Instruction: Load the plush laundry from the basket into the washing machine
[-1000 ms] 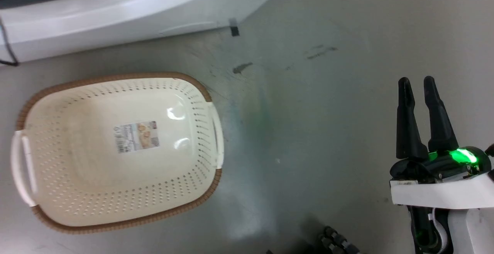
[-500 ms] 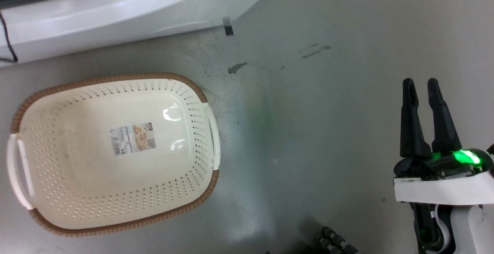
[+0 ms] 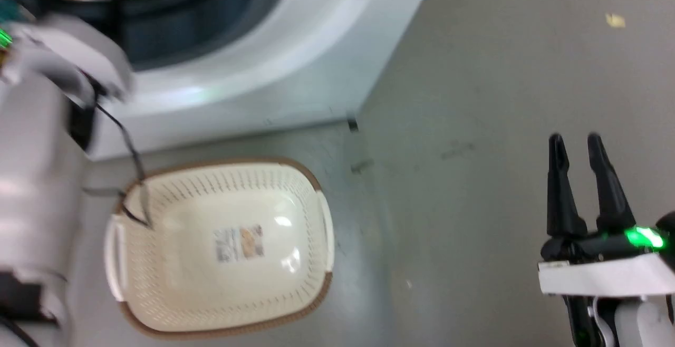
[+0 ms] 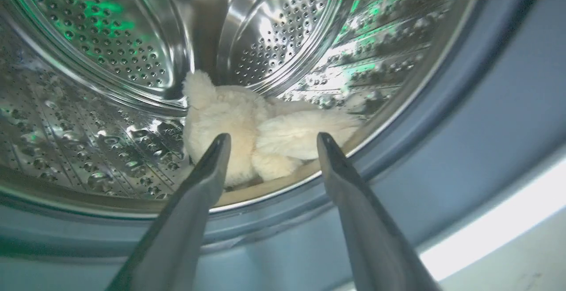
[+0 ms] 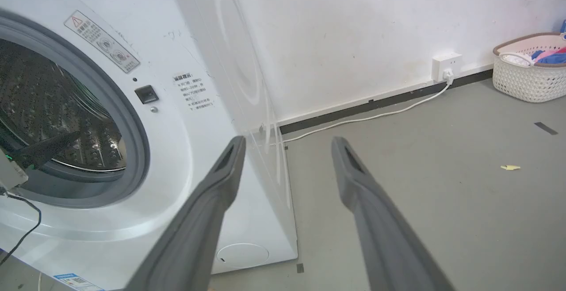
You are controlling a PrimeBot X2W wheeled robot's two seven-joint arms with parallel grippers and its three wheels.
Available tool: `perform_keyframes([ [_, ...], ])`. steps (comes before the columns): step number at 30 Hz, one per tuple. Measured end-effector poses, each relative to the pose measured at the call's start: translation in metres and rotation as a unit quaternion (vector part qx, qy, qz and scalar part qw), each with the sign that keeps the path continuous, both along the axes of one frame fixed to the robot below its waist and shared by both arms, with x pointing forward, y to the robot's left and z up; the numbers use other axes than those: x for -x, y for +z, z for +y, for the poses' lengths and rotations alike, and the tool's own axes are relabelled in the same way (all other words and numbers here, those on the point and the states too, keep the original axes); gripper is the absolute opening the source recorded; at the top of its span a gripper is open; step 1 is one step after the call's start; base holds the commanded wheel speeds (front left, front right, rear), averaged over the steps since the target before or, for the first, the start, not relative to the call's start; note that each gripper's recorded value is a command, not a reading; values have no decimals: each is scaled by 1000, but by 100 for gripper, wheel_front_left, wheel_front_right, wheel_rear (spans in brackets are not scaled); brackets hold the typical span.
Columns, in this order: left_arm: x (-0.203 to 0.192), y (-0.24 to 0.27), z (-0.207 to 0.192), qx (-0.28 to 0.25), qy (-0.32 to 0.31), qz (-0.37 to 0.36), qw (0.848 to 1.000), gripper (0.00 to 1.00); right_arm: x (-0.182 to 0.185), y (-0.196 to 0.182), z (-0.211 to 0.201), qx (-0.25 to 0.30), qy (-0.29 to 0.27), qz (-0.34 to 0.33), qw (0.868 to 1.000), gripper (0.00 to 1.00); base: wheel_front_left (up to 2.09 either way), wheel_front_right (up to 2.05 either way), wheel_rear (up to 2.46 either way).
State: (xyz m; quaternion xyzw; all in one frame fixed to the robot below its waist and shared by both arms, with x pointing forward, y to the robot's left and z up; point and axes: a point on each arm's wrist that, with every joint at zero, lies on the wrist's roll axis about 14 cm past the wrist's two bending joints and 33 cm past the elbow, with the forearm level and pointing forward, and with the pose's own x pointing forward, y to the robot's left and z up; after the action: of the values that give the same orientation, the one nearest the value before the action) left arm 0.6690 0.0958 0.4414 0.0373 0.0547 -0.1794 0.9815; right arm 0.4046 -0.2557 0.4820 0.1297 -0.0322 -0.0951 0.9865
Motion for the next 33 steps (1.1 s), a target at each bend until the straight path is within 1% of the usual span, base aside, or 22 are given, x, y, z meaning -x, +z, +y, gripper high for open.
perform_keyframes([
  [2,22,17,-9,19,-13,-14,1000,100,7,9,1,-7,-1,-13,1000,100,0,0,0],
  [4,46,36,-14,31,-27,-32,999,100,13,18,4,-2,4,-23,1000,100,0,0,0],
  [8,94,62,-6,42,-30,-59,997,100,22,35,18,4,25,-46,999,100,0,0,0],
  [11,129,75,6,55,-17,-71,996,100,26,47,32,6,46,-63,997,100,0,0,0],
  [15,173,94,30,60,24,-102,993,100,31,60,50,-1,72,-84,994,100,0,0,0],
  [20,233,98,56,76,80,-116,987,100,39,73,71,-8,104,-105,989,100,0,0,0],
  [22,254,100,63,92,97,-120,984,100,43,77,79,-9,116,-111,987,100,0,0,0],
  [25,281,91,71,96,116,-112,982,100,46,78,88,-9,130,-113,985,100,0,0,0],
  [27,296,83,76,101,132,-102,981,100,49,78,96,1,142,-112,984,100,0,0,0],
  [30,311,76,79,85,144,-96,981,100,53,74,102,4,152,-105,983,100,0,0,0],
  [33,320,72,79,66,150,-97,982,100,57,61,103,4,153,-86,984,100,0,0,0],
])
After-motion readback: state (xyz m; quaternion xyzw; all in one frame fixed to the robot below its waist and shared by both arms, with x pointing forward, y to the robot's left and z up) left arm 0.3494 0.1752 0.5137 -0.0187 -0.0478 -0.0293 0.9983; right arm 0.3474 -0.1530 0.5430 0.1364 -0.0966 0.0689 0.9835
